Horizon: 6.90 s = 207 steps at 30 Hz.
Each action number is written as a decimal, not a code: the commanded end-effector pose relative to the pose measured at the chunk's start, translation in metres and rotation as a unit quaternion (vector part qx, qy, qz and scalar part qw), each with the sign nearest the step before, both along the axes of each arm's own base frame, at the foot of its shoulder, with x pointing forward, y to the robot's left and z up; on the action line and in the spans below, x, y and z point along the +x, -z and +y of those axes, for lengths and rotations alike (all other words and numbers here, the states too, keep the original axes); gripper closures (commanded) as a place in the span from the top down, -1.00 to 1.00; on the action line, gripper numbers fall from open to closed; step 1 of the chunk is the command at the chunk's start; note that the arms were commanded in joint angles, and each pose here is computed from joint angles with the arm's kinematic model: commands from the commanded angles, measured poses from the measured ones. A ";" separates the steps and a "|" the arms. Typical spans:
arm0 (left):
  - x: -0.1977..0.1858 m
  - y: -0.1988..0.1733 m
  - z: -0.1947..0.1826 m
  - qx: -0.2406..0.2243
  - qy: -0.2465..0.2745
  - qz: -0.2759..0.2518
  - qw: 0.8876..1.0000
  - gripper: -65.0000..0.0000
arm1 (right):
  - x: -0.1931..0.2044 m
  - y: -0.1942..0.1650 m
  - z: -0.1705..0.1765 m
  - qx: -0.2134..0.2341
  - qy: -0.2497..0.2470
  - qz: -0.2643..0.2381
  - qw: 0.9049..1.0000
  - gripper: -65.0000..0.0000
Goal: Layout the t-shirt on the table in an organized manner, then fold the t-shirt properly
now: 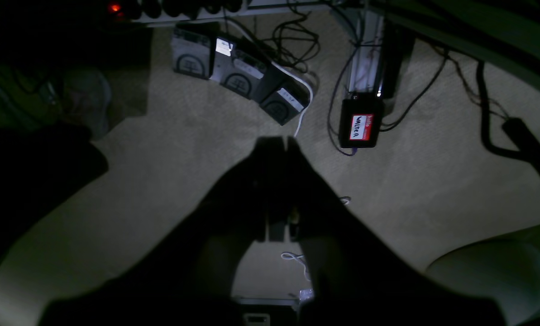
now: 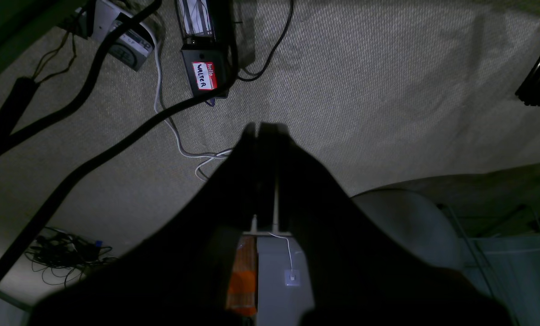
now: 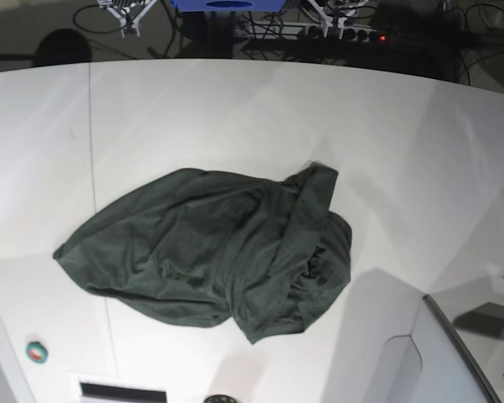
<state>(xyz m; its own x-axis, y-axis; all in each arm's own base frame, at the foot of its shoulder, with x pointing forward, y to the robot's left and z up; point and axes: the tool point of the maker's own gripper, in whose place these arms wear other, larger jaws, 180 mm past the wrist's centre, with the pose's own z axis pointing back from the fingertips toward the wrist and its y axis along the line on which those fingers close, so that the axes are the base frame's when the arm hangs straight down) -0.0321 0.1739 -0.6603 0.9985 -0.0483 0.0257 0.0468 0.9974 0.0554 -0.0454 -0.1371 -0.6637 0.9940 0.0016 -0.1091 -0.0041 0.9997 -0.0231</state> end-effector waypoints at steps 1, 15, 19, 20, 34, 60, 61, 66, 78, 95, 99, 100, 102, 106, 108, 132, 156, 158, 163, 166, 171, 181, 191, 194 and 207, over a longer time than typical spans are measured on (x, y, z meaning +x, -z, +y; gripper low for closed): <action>-0.004 -0.001 0.004 0.005 0.002 0.000 1.000 -1.00 | -0.003 0.000 -0.004 -0.004 -0.003 0.002 1.000 -0.98; -0.006 -0.001 0.004 0.005 0.001 0.002 1.000 -1.00 | -0.007 -0.001 -0.004 -0.004 -0.003 0.005 1.000 -0.98; -0.006 -0.001 0.004 0.005 0.003 0.002 1.000 -1.00 | -0.009 -0.001 -0.004 -0.004 -0.003 0.006 1.000 -0.98; -0.006 -0.001 0.004 0.005 0.003 0.002 1.000 -1.00 | -0.009 -0.001 -0.004 -0.004 -0.003 0.006 1.000 -0.98; -0.029 -0.005 0.020 0.016 0.008 0.017 1.000 -1.00 | -0.039 -0.005 -0.003 -0.004 0.002 0.060 0.998 -0.98; 0.044 -0.162 0.026 0.002 0.128 -0.257 0.958 -1.00 | 0.084 -0.210 -0.013 -0.031 -0.009 -0.172 0.985 -0.98; 0.053 -0.174 0.022 -0.001 0.133 -0.275 0.952 -1.00 | 0.099 -0.222 -0.012 -0.031 -0.010 -0.196 0.980 -0.98; 0.097 -0.211 0.013 -0.003 0.136 -0.345 0.929 -1.00 | 0.173 -0.251 0.047 0.037 -0.059 -0.308 0.949 -0.98; 0.128 -0.238 0.144 0.099 -0.054 -0.399 0.910 -1.00 | 0.266 -0.301 0.234 0.211 -0.206 -0.397 0.869 -0.08; 0.147 -0.263 0.173 0.118 -0.099 -0.440 0.884 -1.00 | 0.327 -0.240 0.272 0.273 -0.197 -0.290 0.896 0.13; 0.146 -0.261 0.175 0.119 -0.101 -0.438 0.885 -1.00 | 0.324 -0.234 0.290 0.272 -0.230 -0.306 0.883 0.13; 0.146 -0.261 0.175 0.119 -0.101 -0.438 0.885 -1.00 | 0.324 -0.230 0.290 0.268 -0.234 -0.306 0.883 0.13; 0.146 -0.261 0.175 0.119 -0.101 -0.438 0.885 -1.00 | 0.324 -0.219 0.290 0.263 -0.234 -0.301 0.886 0.13; 0.144 -0.260 0.174 0.119 -0.103 -0.436 0.886 -1.00 | 0.333 -0.214 0.288 0.255 -0.233 -0.310 0.886 0.13; 0.144 -0.260 0.174 0.119 -0.104 -0.436 0.886 -1.00 | 0.342 -0.216 0.286 0.251 -0.234 -0.317 0.884 0.13; 0.137 -0.253 0.176 0.121 -0.109 -0.427 0.890 -1.00 | 0.378 -0.183 0.142 0.164 -0.095 -0.290 0.938 -0.98; 0.136 -0.252 0.177 0.122 -0.109 -0.425 0.890 -1.00 | 0.327 -0.193 0.037 0.109 -0.049 -0.326 0.938 -0.94; 0.136 -0.252 0.177 0.122 -0.109 -0.425 0.890 -1.00 | 0.330 -0.223 0.057 0.131 -0.065 -0.364 0.920 -0.78; 0.136 -0.252 0.177 0.122 -0.109 -0.425 0.890 -1.00 | 0.302 -0.244 0.139 0.194 -0.179 -0.345 0.901 0.02; 0.136 -0.252 0.177 0.122 -0.109 -0.425 0.890 -1.00 | 0.290 -0.238 0.178 0.220 -0.213 -0.311 0.900 0.27; 0.136 -0.252 0.177 0.122 -0.109 -0.424 0.891 -1.00 | 0.294 -0.228 0.199 0.232 -0.201 -0.298 0.904 0.14; 0.135 -0.251 0.177 0.122 -0.109 -0.423 0.891 -1.00 | 0.300 -0.203 0.191 0.218 -0.184 -0.299 0.910 0.15; 0.137 -0.252 0.176 0.120 -0.109 -0.426 0.890 -1.00 | 0.300 -0.205 0.205 0.230 -0.181 -0.297 0.909 -0.43; 0.141 -0.252 0.176 0.121 -0.110 -0.429 0.888 -1.00 | 0.304 -0.208 0.206 0.231 -0.182 -0.301 0.907 -1.00; 0.137 -0.248 0.178 0.122 -0.114 -0.423 0.891 -1.00 | 0.336 -0.294 0.126 0.197 -0.116 -0.358 0.905 -0.99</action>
